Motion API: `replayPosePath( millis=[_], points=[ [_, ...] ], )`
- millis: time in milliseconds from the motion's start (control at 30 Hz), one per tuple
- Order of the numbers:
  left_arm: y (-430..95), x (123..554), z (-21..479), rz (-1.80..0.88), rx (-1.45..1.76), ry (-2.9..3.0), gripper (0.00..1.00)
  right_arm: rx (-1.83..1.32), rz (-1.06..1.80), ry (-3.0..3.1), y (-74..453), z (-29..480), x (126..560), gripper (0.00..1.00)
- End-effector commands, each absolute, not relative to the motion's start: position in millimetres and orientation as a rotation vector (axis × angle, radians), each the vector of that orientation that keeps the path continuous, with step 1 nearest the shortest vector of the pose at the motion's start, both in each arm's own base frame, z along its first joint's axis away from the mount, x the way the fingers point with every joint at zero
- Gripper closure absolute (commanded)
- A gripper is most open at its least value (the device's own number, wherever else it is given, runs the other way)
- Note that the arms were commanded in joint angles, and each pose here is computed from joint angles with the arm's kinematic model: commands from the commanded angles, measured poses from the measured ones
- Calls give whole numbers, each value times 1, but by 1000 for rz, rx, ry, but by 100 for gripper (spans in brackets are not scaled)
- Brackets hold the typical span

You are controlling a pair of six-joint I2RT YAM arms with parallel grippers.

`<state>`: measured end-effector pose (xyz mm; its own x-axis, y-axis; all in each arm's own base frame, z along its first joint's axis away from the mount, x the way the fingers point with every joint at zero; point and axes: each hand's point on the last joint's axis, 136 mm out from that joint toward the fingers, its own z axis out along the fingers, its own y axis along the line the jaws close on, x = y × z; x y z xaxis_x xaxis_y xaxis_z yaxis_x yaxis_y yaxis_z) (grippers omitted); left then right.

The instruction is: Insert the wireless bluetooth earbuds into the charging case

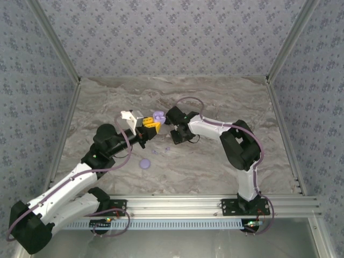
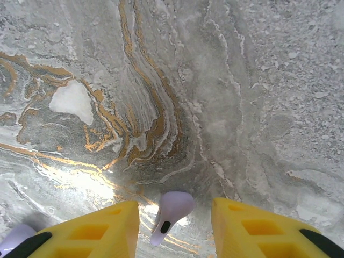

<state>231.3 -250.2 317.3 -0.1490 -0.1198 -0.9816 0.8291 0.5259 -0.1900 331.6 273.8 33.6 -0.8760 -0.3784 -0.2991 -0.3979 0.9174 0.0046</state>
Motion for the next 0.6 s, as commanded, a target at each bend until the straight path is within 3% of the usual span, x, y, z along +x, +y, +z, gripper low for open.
replayPosePath(
  millis=[0,567],
  points=[
    [-251,226,339,-948,651,1430,100,-521,135,2799,276,38,334,59],
    [-251,227,338,-939,654,1433,100,-540,160,2868,280,17,326,74]
  ],
)
